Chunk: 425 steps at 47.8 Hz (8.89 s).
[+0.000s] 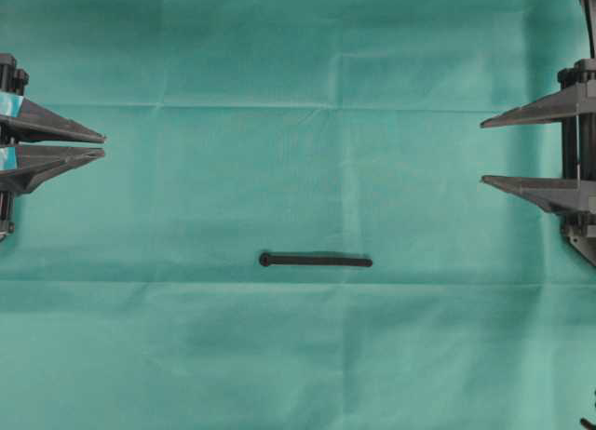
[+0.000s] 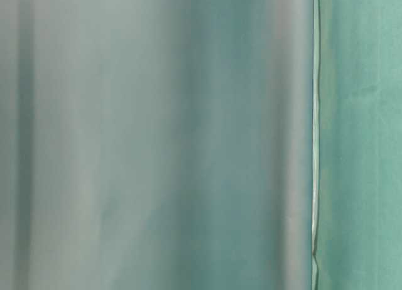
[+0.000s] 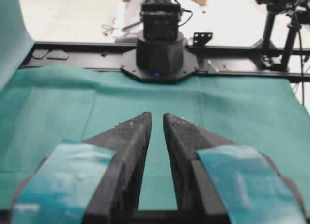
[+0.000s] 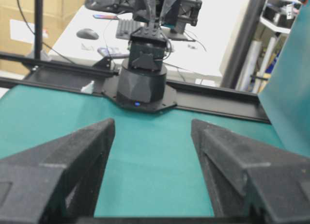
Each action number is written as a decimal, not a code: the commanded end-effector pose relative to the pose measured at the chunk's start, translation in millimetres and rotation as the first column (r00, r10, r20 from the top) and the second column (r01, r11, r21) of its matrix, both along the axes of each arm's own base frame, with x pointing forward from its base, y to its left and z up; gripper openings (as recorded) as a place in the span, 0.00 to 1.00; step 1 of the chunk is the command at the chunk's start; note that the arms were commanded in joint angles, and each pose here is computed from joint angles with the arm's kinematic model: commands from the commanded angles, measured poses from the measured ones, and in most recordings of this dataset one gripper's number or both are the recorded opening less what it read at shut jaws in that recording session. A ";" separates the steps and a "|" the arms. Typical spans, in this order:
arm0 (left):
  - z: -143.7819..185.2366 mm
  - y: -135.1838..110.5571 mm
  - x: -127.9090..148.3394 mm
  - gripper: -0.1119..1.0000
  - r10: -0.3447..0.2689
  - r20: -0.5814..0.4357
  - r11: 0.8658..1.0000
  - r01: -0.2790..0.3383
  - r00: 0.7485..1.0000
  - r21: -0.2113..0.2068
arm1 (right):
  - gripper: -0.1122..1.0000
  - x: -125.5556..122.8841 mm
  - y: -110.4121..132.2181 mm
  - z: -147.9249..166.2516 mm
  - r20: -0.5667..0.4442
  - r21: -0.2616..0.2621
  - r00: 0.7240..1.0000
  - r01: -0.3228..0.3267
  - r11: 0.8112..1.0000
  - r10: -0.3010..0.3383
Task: Peel off the Velcro with your right arm.
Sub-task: 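Move the left gripper toward the black Velcro strip on the table, then lower the left gripper and close it on the strip's end, then lift the strip upright with the left gripper toward the center, then move the right gripper toward the strip's free top end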
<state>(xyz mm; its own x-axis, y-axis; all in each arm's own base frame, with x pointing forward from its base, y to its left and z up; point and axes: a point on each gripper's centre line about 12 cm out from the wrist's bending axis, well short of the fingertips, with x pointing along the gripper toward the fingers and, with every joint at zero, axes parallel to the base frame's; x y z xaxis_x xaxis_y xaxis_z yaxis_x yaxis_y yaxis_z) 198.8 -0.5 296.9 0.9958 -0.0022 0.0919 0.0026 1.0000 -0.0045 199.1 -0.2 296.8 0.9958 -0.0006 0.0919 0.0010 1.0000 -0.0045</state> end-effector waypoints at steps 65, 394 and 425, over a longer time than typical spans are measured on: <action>-10.6 -8.7 31.3 0.91 -0.037 -0.012 0.999 0.037 0.999 -0.037 | 0.68 -1.9 -8.8 -9.8 0.012 -0.018 0.999 0.044 0.999 -0.044; -13.2 3.0 150.0 0.19 -0.028 -0.256 0.888 -0.094 0.966 -0.451 | 0.66 109.1 -13.4 -24.5 0.015 -0.577 0.998 0.055 0.815 -0.056; -15.1 5.7 148.9 0.19 -0.024 -0.250 0.868 -0.104 0.968 -0.486 | 0.66 118.8 -18.7 -27.5 0.053 -0.592 0.996 0.086 0.802 -0.068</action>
<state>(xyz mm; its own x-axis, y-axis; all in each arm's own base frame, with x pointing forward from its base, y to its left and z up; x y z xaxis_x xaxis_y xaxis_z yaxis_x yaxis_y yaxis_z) 349.1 4.6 270.1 0.9775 0.0180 -0.2102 -0.1199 0.8670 -0.4836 314.4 -16.6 259.1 0.9962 -0.0072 0.0873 0.0582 0.7992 -0.5983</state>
